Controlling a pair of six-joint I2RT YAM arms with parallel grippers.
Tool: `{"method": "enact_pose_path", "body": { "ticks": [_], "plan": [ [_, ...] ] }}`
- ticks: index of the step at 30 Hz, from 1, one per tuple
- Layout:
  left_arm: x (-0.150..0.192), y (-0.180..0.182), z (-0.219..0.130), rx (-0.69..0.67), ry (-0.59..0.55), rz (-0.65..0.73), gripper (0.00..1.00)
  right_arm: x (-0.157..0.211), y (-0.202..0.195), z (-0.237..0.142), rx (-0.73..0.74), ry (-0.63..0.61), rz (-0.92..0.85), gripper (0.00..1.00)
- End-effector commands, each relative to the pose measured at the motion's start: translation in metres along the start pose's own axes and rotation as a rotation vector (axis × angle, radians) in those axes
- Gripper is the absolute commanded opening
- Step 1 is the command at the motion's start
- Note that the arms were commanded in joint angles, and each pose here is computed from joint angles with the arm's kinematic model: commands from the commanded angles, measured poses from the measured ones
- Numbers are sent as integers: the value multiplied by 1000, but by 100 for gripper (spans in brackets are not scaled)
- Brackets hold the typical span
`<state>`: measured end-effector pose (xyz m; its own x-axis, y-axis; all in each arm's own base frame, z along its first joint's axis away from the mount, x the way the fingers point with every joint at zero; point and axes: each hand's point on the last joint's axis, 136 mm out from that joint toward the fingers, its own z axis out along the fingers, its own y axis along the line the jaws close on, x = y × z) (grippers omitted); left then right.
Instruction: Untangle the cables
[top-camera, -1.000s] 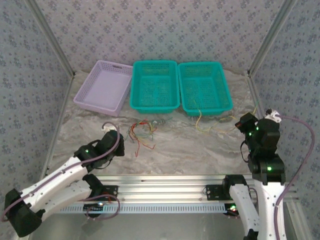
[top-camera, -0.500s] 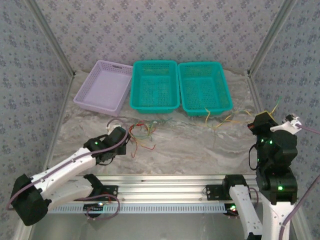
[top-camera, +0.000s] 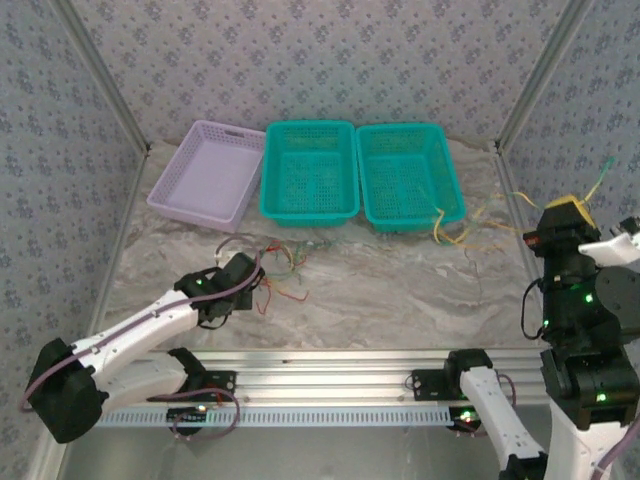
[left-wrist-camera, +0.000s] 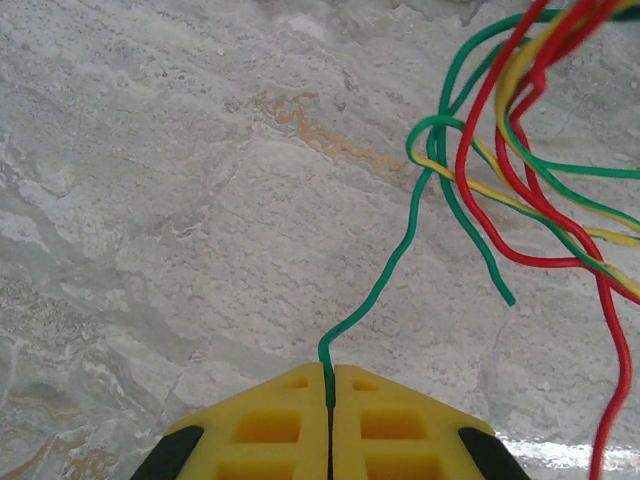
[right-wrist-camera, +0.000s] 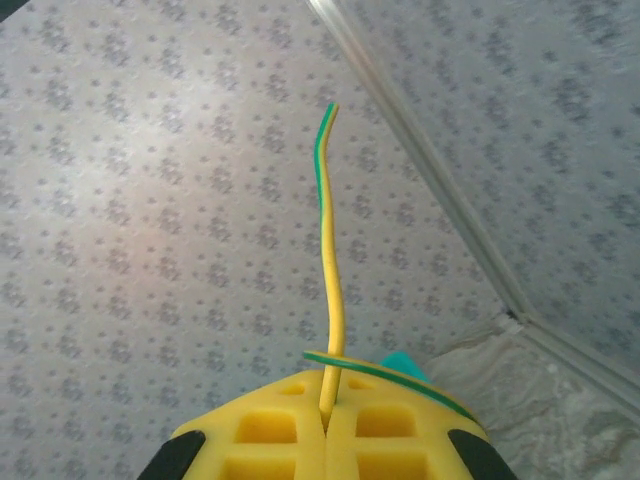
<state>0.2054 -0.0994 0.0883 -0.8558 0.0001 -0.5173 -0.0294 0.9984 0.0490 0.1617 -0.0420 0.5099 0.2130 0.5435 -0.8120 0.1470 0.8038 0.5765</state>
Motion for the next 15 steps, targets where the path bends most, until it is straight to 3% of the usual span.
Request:
{"method": "enact_pose_path", "body": {
  "ticks": [1,4,9,11,15],
  "plan": [
    [-8,3,-2,-20,-24,-13,0,20,22,17,-83,116,-49,0],
    [-6,2,0,-21,-10,-8,2,31,43,25,-163,208,-69,0],
    [-13,-7,-9,41,-24,-19,64,66,71,38,-296,377,-11,0],
    [-18,-16,-17,95,-29,-27,77,84,78,43,-351,429,23,0],
    [-27,-31,-36,193,-39,-39,90,115,85,51,-421,517,92,0]
  ]
}}
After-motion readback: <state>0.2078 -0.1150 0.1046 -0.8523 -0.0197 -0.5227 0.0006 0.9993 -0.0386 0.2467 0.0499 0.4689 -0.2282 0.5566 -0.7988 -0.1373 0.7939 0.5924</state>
